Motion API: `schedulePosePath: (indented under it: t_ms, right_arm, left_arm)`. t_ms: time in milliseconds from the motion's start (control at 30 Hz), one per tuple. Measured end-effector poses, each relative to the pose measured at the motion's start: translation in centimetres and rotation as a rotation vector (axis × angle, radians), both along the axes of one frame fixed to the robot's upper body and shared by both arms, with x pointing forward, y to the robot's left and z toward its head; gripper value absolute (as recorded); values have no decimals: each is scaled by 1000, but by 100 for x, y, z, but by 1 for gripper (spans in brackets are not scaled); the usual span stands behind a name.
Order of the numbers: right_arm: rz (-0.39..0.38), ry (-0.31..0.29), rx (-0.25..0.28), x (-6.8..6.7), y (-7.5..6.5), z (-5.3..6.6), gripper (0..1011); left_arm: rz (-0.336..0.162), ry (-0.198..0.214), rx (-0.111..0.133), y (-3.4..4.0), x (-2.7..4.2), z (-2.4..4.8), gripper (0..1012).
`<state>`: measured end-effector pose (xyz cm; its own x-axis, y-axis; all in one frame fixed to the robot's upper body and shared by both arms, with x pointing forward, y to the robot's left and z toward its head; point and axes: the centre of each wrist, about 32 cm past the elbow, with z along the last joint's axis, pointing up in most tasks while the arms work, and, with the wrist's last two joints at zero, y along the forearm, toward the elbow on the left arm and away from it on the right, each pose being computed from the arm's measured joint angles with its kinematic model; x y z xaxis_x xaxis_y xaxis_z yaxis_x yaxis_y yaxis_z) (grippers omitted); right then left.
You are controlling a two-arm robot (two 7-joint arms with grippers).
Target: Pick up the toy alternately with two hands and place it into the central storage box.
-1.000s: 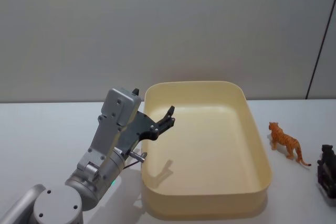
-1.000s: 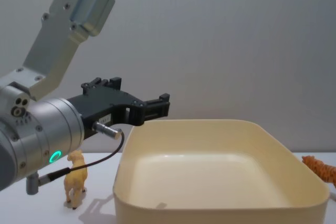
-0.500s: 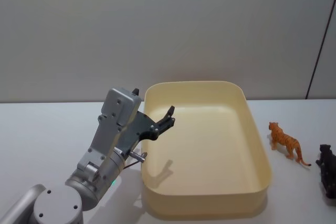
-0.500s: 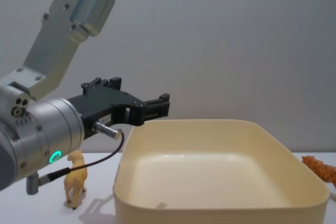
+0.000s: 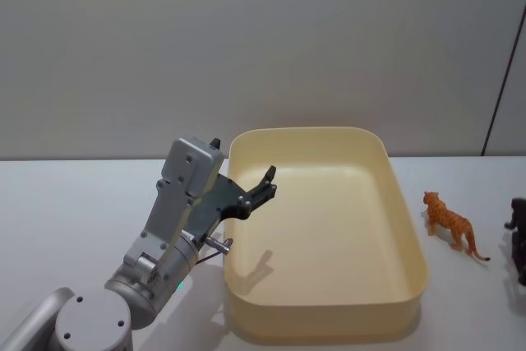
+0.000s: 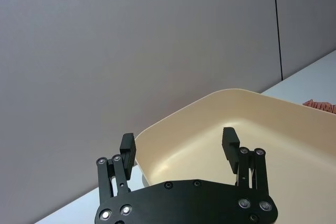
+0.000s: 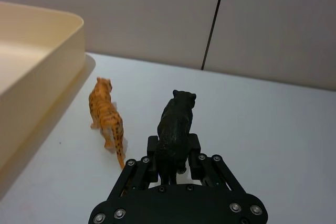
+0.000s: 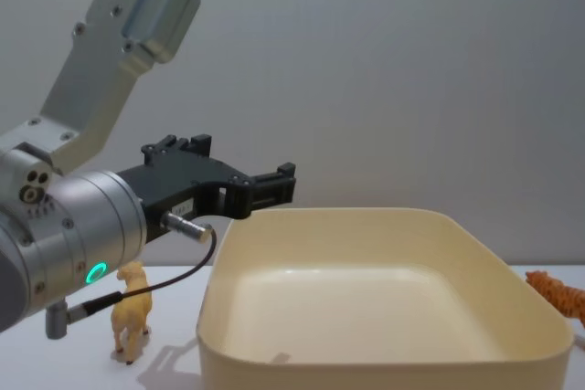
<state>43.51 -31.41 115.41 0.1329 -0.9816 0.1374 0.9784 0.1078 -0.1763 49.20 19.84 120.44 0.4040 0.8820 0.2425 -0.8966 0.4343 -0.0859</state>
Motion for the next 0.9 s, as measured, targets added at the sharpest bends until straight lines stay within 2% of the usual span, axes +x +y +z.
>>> schedulePosePath:
  t_ms: [233, 500, 700, 900]
  right_arm:
    - [27, -98, 6, 34, 15, 190, 303]
    - [100, -164, 30, 93, 58, 391, 303]
    - [173, -183, 56, 162, 118, 510, 303]
    - [260, -176, 86, 260, 215, 604, 303]
  left_arm:
    - [0, 0, 0, 0, 0, 0, 1001]
    - [0, 0, 0, 0, 0, 0, 1001]
    - [0, 0, 0, 0, 0, 0, 1001]
    - [0, 0, 0, 0, 0, 0, 1001]
